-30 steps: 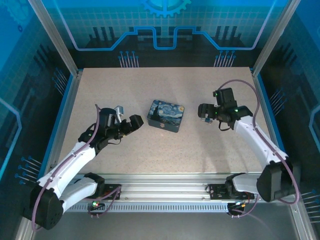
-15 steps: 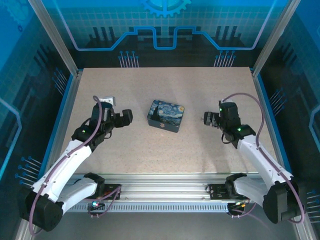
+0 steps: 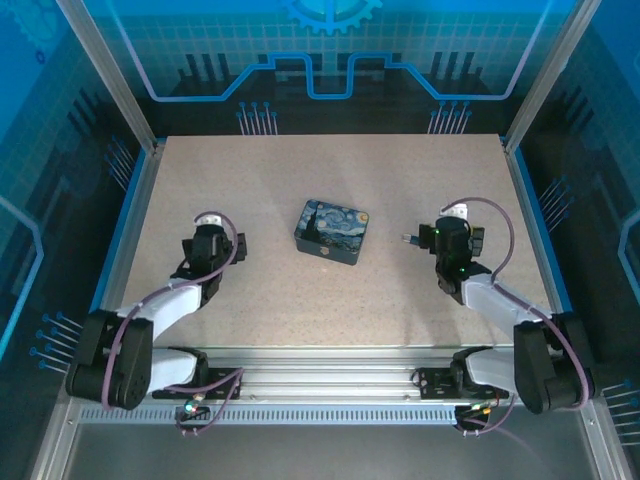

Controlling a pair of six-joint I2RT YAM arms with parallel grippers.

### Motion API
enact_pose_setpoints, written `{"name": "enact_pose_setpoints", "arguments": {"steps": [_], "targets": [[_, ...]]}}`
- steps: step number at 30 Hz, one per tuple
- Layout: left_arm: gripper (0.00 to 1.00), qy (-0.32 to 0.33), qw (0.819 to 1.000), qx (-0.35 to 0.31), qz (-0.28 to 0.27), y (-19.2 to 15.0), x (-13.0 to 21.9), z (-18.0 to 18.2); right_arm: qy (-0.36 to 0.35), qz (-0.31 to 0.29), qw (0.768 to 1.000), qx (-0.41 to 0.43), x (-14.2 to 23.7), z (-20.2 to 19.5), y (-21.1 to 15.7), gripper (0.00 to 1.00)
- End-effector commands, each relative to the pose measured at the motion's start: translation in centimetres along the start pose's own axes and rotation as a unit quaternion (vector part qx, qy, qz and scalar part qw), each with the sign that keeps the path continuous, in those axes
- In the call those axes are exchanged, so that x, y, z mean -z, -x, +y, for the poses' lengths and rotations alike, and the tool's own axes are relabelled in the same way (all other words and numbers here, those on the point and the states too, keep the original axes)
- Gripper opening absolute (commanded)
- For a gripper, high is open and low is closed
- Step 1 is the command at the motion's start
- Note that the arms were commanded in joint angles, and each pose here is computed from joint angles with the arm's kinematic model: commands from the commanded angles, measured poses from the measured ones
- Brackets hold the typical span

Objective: Unlock the padlock with the key

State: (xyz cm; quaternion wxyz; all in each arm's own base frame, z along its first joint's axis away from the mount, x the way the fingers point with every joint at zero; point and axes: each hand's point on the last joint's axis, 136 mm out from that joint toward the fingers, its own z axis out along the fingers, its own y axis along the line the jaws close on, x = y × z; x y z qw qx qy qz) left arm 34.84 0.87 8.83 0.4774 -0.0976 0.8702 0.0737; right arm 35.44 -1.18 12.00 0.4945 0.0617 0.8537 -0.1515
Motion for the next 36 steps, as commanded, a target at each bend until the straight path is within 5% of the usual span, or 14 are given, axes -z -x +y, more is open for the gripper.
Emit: {"name": "enact_pose_setpoints", "arguments": {"steps": [1, 11, 13, 16, 36], "targets": [[0.99, -0.013, 0.995, 0.026, -0.097, 3.8, -0.3, -0.3, 0.009, -0.047, 0.999, -0.006, -0.9, 0.4, 1.3, 1.00], [0.99, -0.057, 0.977, -0.007, -0.205, 3.3, -1.0, -1.5, 0.081, -0.083, 0.993, -0.009, -3.0, 2.4, 1.2, 1.00], [0.99, -0.054, 0.985, -0.015, -0.166, 2.9, -1.7, -1.8, 0.133, -0.076, 0.988, 0.013, -3.6, 4.4, -0.1, 1.00], [0.99, -0.037, 0.990, 0.009, -0.134, 3.2, -3.1, -0.8, 0.111, -0.072, 0.991, -0.009, -3.9, 3.2, -0.1, 1.00], [0.99, -0.039, 0.990, 0.008, -0.136, 3.3, -3.2, -0.8, 0.126, -0.072, 0.989, -0.003, -3.8, 3.6, 0.1, 1.00]]}}
